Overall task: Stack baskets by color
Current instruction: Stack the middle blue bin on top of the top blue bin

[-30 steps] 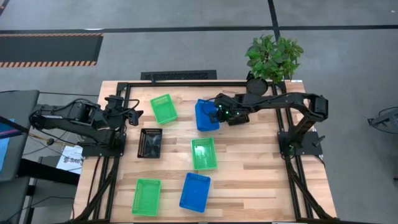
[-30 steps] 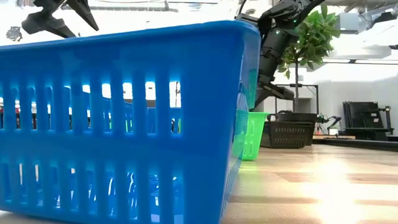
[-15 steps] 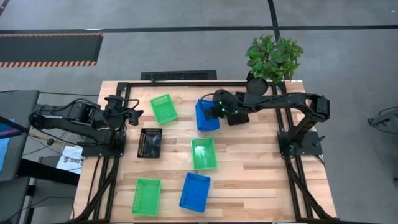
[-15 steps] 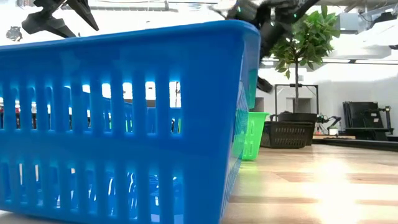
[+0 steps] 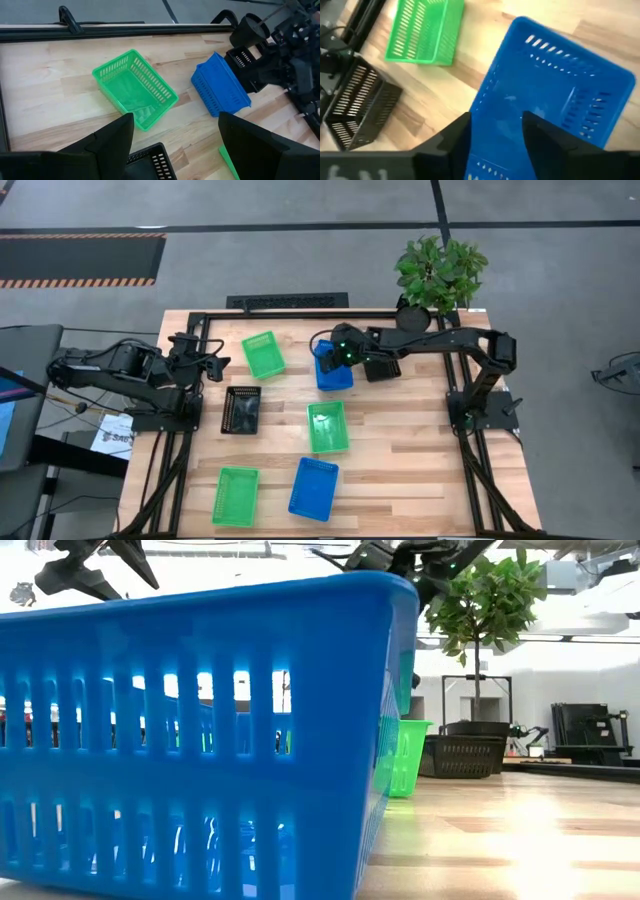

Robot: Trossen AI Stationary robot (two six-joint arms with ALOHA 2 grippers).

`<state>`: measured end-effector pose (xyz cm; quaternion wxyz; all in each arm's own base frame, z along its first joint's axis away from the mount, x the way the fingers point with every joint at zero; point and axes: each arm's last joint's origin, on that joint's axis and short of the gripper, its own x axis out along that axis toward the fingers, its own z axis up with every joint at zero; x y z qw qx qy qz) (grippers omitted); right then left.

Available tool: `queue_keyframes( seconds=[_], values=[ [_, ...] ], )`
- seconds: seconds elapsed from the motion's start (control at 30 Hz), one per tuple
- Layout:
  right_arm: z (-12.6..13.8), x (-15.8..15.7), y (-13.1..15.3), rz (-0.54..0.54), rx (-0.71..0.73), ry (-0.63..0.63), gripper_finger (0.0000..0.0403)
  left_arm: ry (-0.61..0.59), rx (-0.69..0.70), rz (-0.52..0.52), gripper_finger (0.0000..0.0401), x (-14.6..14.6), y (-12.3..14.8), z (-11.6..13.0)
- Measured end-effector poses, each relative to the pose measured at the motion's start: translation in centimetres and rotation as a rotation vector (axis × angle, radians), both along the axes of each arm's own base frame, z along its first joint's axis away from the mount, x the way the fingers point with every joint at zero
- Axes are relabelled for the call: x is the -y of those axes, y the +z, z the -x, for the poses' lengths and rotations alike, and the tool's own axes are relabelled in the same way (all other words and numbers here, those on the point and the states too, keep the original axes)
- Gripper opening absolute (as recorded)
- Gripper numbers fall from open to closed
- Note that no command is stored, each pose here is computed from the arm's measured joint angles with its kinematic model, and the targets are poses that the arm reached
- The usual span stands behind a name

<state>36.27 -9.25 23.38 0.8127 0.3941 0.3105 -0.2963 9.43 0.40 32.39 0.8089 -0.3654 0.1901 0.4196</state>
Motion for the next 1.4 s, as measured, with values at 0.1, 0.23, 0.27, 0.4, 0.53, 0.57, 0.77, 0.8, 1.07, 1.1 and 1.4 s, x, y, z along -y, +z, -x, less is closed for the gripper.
queue_keyframes(
  seconds=[0.1,0.23,0.27,0.4,0.53,0.57,0.77,0.8,1.07,1.1,1.4],
  values=[
    [-1.0,0.0,-0.6,-0.010,-0.010,-0.001,0.0217,0.000,0.000,0.000,0.0278,0.0,0.0,0.0],
    [-2.4,-0.3,-1.4,-0.014,-0.029,0.016,0.0216,-0.001,-0.001,0.000,0.0278,0.0,0.0,0.0],
    [-2.7,-0.2,-1.5,-0.014,-0.028,0.017,0.0214,-0.002,-0.001,0.001,0.0278,0.0,0.0,0.0],
    [-3.4,-0.3,-1.7,-0.028,-0.100,0.017,0.0188,-0.006,-0.002,0.006,0.0278,0.0,0.0,0.0],
    [-3.6,-0.4,-0.5,0.018,-0.155,0.014,0.0119,-0.005,-0.005,0.005,0.0278,0.0,0.0,0.0],
    [-3.6,-0.4,-0.1,0.030,-0.163,0.018,0.0096,-0.005,-0.005,0.005,0.0278,0.0,0.0,0.0],
    [-3.9,-0.2,1.3,0.082,-0.155,0.041,0.0019,-0.005,-0.011,0.002,0.0278,0.0,-0.1,0.1],
    [-4.0,-0.1,1.4,0.084,-0.152,0.039,0.0027,-0.009,-0.013,-0.001,0.0278,0.0,-0.1,0.1],
    [-3.5,-0.5,1.0,0.086,-0.226,0.080,0.0093,-0.014,-0.019,-0.007,0.0278,0.0,-0.1,0.1],
    [-3.4,-0.6,1.0,0.079,-0.243,0.078,0.0091,-0.014,-0.019,-0.007,0.0278,0.0,-0.1,0.1],
    [-3.1,-0.9,1.2,0.090,-0.289,0.110,0.0016,-0.019,-0.023,-0.012,0.0278,0.0,-0.1,0.1]
  ],
)
